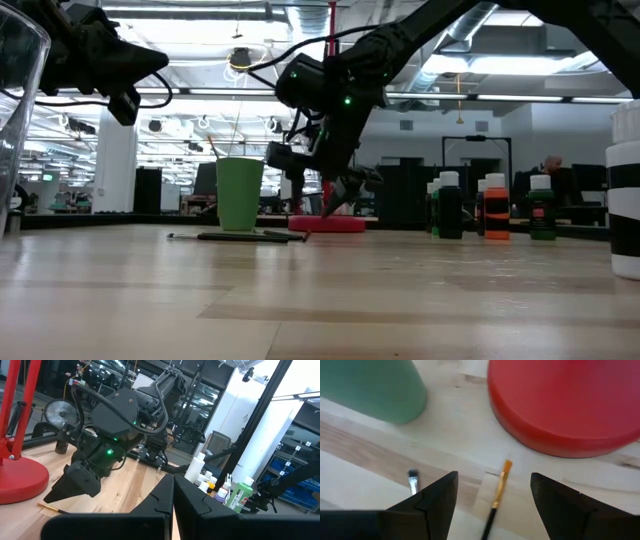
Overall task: Pick & Place Paint Supplies
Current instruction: Put the orange paint brush into the green cup
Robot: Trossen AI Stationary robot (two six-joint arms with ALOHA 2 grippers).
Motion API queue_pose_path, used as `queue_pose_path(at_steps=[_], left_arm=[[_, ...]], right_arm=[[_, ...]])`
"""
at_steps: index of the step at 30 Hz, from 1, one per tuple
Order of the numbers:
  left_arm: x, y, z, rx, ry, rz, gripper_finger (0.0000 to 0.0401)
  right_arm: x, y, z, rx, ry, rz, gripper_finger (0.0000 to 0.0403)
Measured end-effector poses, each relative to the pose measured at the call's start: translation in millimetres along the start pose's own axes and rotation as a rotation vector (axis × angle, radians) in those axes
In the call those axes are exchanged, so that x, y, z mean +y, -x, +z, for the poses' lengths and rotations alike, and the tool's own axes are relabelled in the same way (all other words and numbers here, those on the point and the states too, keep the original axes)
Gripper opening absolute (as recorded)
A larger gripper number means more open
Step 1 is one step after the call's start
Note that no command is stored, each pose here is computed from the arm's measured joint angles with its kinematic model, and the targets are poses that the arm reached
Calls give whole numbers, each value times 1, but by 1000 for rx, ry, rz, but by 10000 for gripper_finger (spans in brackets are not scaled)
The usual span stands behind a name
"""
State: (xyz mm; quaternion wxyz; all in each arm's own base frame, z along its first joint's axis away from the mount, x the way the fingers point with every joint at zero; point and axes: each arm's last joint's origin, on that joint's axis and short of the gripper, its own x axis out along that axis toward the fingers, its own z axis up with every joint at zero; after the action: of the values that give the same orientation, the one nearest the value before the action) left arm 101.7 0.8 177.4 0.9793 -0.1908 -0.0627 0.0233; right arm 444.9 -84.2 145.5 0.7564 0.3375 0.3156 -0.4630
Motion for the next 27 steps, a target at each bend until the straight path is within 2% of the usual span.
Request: queue_pose_path(at_steps=[5,8,16,20,27], left_arm=[[0,0,0,0,0,0,1],[0,0,0,-1,0,-1,1],[0,-1,-1,6,-1,2,1],[0,-1,0,5,0,1,1],[0,-1,0,6,-1,2,1]], right_arm=[[4,-9,-3,-27,-11,24,243],[0,-19,-11,-4,6,-6,238],[1,-30,-17,-19,0,-15,205],[0,-31,-17,-14,-5,-22,174],[-2,-33,-16,-4,-11,-26,96]])
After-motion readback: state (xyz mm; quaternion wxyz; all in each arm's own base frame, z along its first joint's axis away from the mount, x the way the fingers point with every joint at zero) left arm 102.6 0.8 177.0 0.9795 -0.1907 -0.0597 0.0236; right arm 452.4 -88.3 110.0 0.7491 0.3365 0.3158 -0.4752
